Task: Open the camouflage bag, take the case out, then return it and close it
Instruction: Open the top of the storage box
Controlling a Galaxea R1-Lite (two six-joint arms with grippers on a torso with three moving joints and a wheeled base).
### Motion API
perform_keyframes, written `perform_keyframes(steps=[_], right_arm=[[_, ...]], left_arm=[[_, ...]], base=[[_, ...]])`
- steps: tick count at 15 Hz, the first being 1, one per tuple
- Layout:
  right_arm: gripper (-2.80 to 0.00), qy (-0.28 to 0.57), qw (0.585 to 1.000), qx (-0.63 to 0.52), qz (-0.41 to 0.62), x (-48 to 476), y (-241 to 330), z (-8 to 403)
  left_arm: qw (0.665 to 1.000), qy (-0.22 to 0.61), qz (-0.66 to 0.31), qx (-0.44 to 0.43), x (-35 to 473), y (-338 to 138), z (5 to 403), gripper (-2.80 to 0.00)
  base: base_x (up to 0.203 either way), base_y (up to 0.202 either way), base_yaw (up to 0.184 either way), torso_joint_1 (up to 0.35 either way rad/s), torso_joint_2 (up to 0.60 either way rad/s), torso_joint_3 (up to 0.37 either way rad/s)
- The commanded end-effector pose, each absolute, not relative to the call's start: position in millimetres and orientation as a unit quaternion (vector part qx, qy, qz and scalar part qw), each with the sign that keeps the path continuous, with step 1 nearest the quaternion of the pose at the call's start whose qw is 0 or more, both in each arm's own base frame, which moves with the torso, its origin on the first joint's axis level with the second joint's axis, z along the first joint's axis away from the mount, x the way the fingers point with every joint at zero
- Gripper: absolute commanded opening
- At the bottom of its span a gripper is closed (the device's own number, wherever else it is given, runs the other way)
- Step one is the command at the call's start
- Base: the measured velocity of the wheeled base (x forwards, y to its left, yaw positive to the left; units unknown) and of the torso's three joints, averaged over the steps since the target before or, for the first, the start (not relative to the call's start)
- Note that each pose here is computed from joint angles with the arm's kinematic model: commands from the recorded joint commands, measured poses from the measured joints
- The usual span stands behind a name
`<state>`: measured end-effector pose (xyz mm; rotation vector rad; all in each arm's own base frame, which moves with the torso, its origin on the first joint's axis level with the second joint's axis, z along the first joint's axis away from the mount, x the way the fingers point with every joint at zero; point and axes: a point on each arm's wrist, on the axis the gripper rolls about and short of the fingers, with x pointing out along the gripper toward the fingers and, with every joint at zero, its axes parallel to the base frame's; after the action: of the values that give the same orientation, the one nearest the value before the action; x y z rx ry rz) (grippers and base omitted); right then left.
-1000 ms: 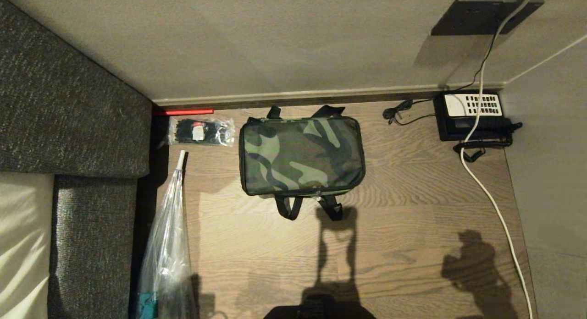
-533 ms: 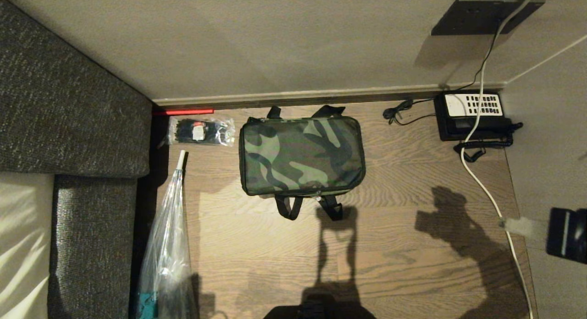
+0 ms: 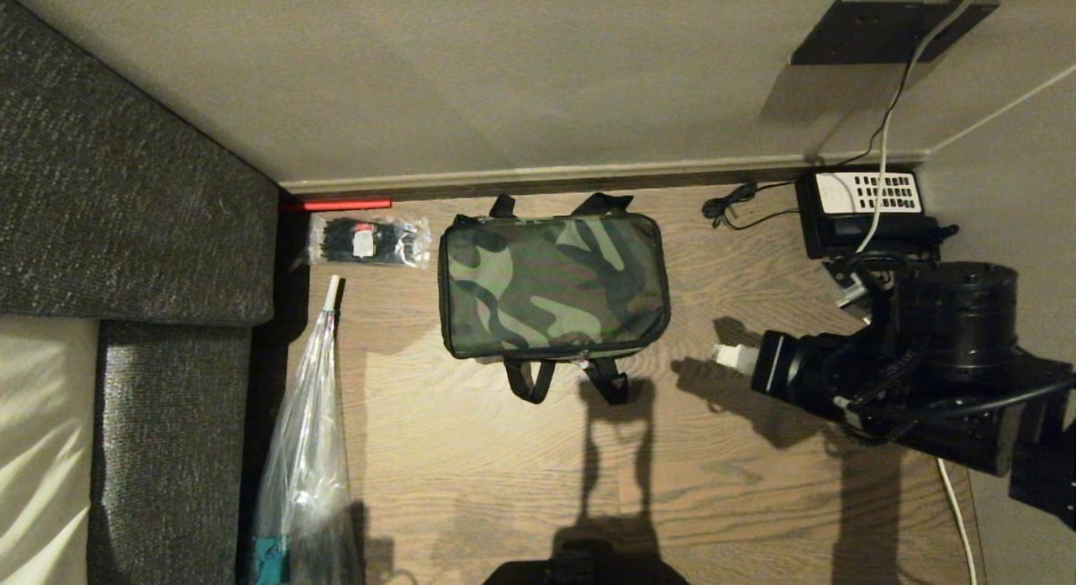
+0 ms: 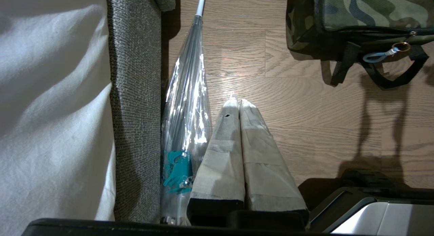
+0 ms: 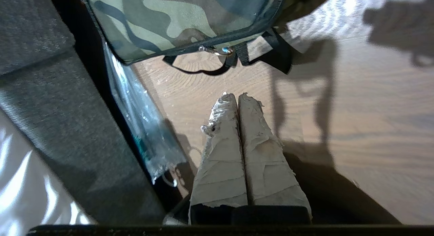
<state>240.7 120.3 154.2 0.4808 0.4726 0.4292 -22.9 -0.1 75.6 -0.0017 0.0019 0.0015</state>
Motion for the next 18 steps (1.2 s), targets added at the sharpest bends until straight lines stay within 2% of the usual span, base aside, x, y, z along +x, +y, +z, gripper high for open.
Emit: perform_keyframes(steps=[1,7,10,11,18], right_arm=[[-2.8,0.25,0.917,0.227,0.21,254,135,124],[-2.8,0.251,0.931,0.129,0.233,259,175,80],[-2.8,0.236,0.932,0.12,0.246,269,189,69],[0.0,0.23,0.933,0.121,0.248,274,193,68],[0.0,0.189,0.947,0.082,0.247,308,217,53]], left_arm=[[1.0,0.0,0.001,-0.001,-23,0,76,-2.8],[1.0,0.0,0.002,-0.001,-23,0,76,-2.8],[1.0,0.0,0.002,-0.001,-23,0,76,-2.8],[1.0,0.0,0.002,-0.001,-23,0,76,-2.8],[1.0,0.0,0.002,-0.001,-23,0,76,-2.8]], base=[[0.0,0.0,0.0,0.0,0.0,0.0],[0.0,0.0,0.0,0.0,0.0,0.0],[0.0,0.0,0.0,0.0,0.0,0.0],[0.0,0.0,0.0,0.0,0.0,0.0],[0.0,0.0,0.0,0.0,0.0,0.0]])
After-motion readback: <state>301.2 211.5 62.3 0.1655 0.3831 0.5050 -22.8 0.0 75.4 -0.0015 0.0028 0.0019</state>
